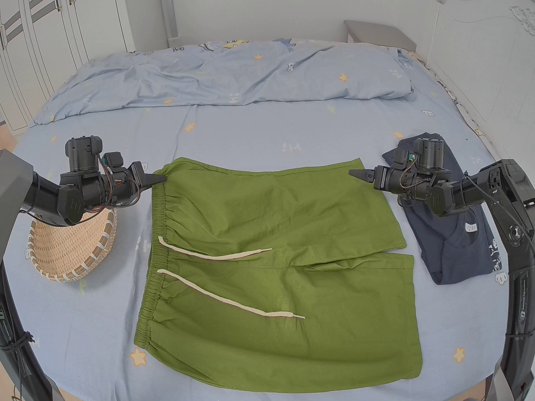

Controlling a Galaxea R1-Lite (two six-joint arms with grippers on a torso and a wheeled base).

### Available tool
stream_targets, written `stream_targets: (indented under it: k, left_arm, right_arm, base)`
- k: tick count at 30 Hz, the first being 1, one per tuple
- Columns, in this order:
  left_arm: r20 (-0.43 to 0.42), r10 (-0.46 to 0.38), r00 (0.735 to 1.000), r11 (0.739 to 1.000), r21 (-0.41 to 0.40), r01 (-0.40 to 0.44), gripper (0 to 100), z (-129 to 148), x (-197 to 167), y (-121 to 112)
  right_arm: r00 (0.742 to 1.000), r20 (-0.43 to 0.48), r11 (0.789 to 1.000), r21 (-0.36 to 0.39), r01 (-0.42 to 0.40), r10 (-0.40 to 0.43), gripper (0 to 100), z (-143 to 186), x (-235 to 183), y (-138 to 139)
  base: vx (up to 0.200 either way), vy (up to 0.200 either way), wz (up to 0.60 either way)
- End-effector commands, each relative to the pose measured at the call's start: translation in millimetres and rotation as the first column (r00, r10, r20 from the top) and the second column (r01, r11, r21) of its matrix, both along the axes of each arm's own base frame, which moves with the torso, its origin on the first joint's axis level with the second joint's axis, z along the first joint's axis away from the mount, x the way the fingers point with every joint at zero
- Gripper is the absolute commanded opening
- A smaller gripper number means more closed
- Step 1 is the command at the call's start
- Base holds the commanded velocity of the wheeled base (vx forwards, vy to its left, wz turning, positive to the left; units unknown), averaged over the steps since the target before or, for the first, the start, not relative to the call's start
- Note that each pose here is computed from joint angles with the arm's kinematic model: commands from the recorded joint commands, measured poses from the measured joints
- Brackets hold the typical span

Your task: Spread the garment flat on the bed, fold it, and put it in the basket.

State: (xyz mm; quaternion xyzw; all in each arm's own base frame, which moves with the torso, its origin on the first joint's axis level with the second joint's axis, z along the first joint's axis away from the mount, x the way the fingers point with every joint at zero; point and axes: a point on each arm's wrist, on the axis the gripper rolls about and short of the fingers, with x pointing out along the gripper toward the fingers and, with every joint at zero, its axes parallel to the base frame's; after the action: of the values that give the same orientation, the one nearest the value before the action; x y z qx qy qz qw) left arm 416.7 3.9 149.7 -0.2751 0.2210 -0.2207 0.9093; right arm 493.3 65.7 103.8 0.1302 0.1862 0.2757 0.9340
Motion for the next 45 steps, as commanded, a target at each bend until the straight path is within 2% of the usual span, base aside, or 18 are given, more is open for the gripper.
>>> stream_targets:
  k: [1, 3, 4, 17, 33, 45]
  left_arm:
    - [-0.002, 0.001, 1.000, 1.000, 0.000, -0.001, 0, -0.9, 0.5, 0.2]
    - [0.000, 0.001, 1.000, 1.000, 0.000, -0.001, 0, -0.5, 0.6, 0.2]
    - [-0.002, 0.001, 1.000, 1.000, 0.000, -0.001, 0, -1.1, 0.9, 0.3]
    - [-0.006, 0.004, 1.000, 1.000, 0.000, -0.004, 0, -5.4, 5.5, 1.1]
    - [0.010, 0.011, 1.000, 1.000, 0.001, -0.011, 0, -7.8, 20.6, 5.1]
    - [0.002, 0.025, 1.000, 1.000, -0.001, -0.025, 0, -15.9, 28.3, 11.6]
  right_arm:
    - [1.000, -0.008, 1.000, -0.001, -0.001, 0.001, 100, -3.4, 1.3, 0.6]
    - [1.000, -0.011, 1.000, -0.001, -0.001, 0.001, 100, -4.0, 1.5, 0.6]
    - [1.000, -0.011, 1.000, -0.001, -0.001, 0.001, 0, -4.0, 1.5, 0.6]
    - [1.000, -0.007, 1.000, 0.019, 0.014, -0.014, 0, -2.0, 4.2, -1.5]
    - [0.996, -0.016, 0.992, 0.081, 0.094, -0.093, 0, 9.6, 7.7, -26.1]
    - [0.993, -0.007, 0.990, 0.080, 0.119, -0.119, 0, 9.9, 10.3, -29.5]
  base:
    - [0.000, 0.000, 0.00]
    - [0.000, 0.000, 0.00]
    - [0.000, 0.000, 0.00]
    - [0.000, 0.000, 0.00]
    - [0.000, 0.000, 0.00]
    - [0.000, 0.000, 0.00]
